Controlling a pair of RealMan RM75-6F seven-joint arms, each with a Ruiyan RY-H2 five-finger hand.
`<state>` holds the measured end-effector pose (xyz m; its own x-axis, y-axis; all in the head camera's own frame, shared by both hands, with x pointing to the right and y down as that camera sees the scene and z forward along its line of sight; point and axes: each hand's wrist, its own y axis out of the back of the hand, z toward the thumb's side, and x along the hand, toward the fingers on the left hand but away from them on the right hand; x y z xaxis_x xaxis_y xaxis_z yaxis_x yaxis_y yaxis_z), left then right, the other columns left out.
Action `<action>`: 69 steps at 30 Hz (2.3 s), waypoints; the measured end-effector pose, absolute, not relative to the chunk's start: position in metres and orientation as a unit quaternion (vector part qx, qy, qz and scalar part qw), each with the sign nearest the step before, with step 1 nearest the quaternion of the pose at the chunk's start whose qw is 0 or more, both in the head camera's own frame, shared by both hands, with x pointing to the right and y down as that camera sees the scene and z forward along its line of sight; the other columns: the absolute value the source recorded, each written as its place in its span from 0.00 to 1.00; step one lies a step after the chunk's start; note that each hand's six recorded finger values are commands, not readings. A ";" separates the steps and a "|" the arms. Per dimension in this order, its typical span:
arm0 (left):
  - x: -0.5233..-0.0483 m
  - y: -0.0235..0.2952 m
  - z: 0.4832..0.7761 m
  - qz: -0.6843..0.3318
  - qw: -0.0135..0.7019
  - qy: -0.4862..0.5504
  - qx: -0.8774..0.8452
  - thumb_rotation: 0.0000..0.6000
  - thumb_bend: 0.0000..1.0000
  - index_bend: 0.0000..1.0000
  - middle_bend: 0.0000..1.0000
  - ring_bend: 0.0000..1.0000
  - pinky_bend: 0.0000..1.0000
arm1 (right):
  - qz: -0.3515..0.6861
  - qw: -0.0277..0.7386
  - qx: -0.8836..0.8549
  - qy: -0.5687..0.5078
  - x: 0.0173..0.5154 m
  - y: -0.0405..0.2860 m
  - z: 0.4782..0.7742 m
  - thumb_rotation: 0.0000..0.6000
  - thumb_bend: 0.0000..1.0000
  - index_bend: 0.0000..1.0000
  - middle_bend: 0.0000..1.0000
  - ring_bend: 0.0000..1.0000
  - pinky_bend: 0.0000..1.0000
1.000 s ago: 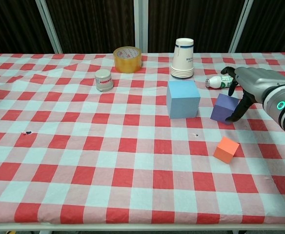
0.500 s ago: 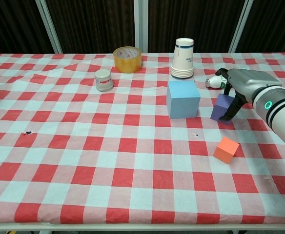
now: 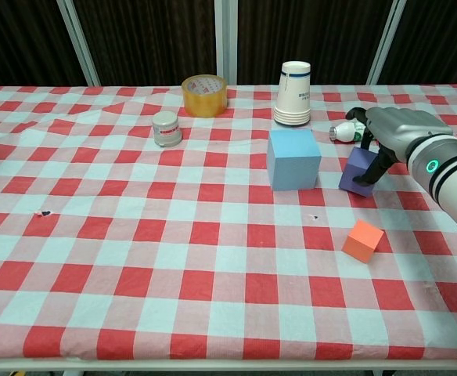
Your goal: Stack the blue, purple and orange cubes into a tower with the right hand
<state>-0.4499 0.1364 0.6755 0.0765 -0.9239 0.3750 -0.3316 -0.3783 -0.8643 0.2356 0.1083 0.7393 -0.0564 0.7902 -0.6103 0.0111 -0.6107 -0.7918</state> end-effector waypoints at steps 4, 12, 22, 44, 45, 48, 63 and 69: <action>-0.451 0.137 0.676 -0.492 0.300 0.470 -0.669 1.00 0.11 0.33 0.24 0.16 0.29 | 0.647 0.302 -0.620 -0.326 0.237 0.106 0.735 1.00 0.18 0.10 0.42 0.17 0.00; -0.450 0.137 0.676 -0.493 0.302 0.467 -0.669 1.00 0.11 0.33 0.24 0.16 0.29 | 0.626 0.333 -0.627 -0.323 0.244 0.086 0.705 1.00 0.18 0.10 0.43 0.17 0.00; -0.450 0.137 0.679 -0.499 0.307 0.461 -0.667 1.00 0.11 0.33 0.24 0.16 0.29 | 0.586 0.393 -0.653 -0.273 0.247 0.048 0.660 1.00 0.18 0.10 0.43 0.17 0.00; -0.453 0.138 0.683 -0.506 0.307 0.458 -0.663 1.00 0.11 0.33 0.24 0.16 0.29 | 0.473 0.453 -0.745 -0.129 0.192 0.036 0.676 1.00 0.16 0.11 0.42 0.17 0.00; -0.453 0.138 0.683 -0.506 0.307 0.459 -0.663 1.00 0.11 0.33 0.24 0.16 0.29 | 0.470 0.454 -0.746 -0.128 0.189 0.036 0.678 1.00 0.16 0.11 0.42 0.17 0.00; -0.453 0.138 0.683 -0.507 0.306 0.460 -0.662 1.00 0.11 0.33 0.24 0.16 0.29 | 0.465 0.457 -0.747 -0.130 0.185 0.037 0.681 1.00 0.16 0.11 0.42 0.17 0.00; -0.455 0.136 0.682 -0.504 0.302 0.466 -0.662 1.00 0.11 0.33 0.24 0.16 0.29 | 0.466 0.463 -0.736 -0.163 0.177 0.044 0.684 1.00 0.16 0.11 0.42 0.17 0.00; -0.455 0.136 0.682 -0.503 0.301 0.466 -0.663 1.00 0.11 0.33 0.24 0.16 0.29 | 0.474 0.460 -0.732 -0.169 0.176 0.048 0.687 1.00 0.16 0.11 0.42 0.17 0.00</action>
